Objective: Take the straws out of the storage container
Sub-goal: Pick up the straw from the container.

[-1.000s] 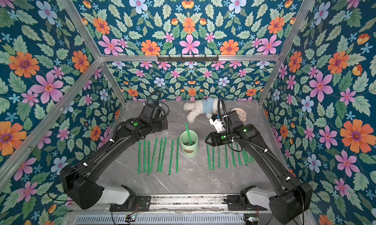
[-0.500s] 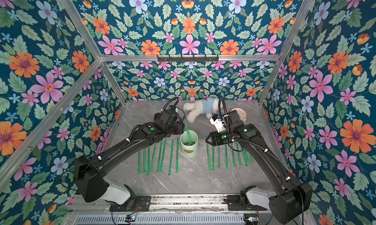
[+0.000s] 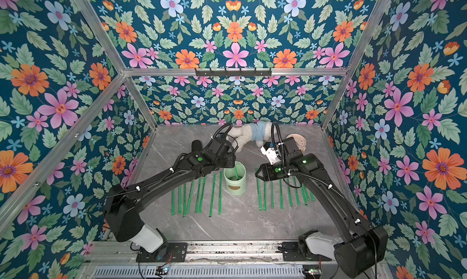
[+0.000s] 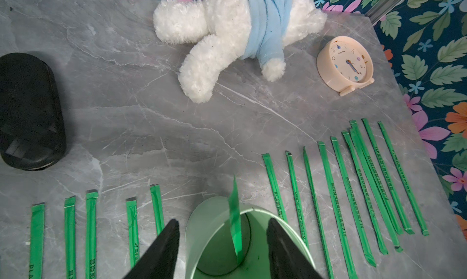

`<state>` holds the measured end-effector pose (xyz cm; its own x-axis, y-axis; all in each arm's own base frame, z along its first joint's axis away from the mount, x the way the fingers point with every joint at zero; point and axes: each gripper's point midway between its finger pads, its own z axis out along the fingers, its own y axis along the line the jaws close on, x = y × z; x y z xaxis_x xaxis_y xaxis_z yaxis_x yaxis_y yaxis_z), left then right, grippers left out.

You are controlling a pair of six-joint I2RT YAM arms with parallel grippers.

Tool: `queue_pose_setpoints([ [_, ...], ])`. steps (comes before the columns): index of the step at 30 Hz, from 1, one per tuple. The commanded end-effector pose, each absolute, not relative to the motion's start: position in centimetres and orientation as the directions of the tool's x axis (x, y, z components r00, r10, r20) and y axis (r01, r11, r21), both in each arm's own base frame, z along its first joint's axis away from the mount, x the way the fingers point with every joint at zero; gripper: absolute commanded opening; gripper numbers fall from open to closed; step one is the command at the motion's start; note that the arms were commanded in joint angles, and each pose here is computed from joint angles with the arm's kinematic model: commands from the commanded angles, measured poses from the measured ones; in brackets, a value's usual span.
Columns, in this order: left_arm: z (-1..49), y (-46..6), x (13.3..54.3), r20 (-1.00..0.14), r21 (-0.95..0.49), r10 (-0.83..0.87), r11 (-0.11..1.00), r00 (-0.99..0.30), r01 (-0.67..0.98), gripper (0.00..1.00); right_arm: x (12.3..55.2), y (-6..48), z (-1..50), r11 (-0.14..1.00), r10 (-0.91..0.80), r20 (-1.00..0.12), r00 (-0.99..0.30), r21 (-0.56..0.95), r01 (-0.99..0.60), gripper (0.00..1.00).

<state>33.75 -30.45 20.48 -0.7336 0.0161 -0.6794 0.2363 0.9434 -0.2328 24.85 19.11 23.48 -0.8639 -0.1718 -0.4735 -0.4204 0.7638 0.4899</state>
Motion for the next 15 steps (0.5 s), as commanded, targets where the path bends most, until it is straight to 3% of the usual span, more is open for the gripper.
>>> queue_pose_setpoints([
  [1, 20.7, -30.8, 34.2, -0.687, -0.239, 0.000, 0.944, -0.727, 0.225, 0.52, 24.9, 19.1, 23.5, 0.764, -0.169, -0.481, -0.860, 0.487, -0.423, 0.51],
  [10, 20.0, -31.6, 34.8, -0.678, -0.236, 0.009, 0.944, -0.735, 0.229, 0.44, 25.0, 19.1, 23.6, 0.763, -0.167, -0.483, -0.860, 0.489, -0.422, 0.50],
  [15, 19.6, -31.8, 35.0, -0.675, -0.229, 0.016, 0.946, -0.738, 0.230, 0.32, 24.9, 19.0, 23.6, 0.763, -0.166, -0.482, -0.860, 0.489, -0.422, 0.50],
])
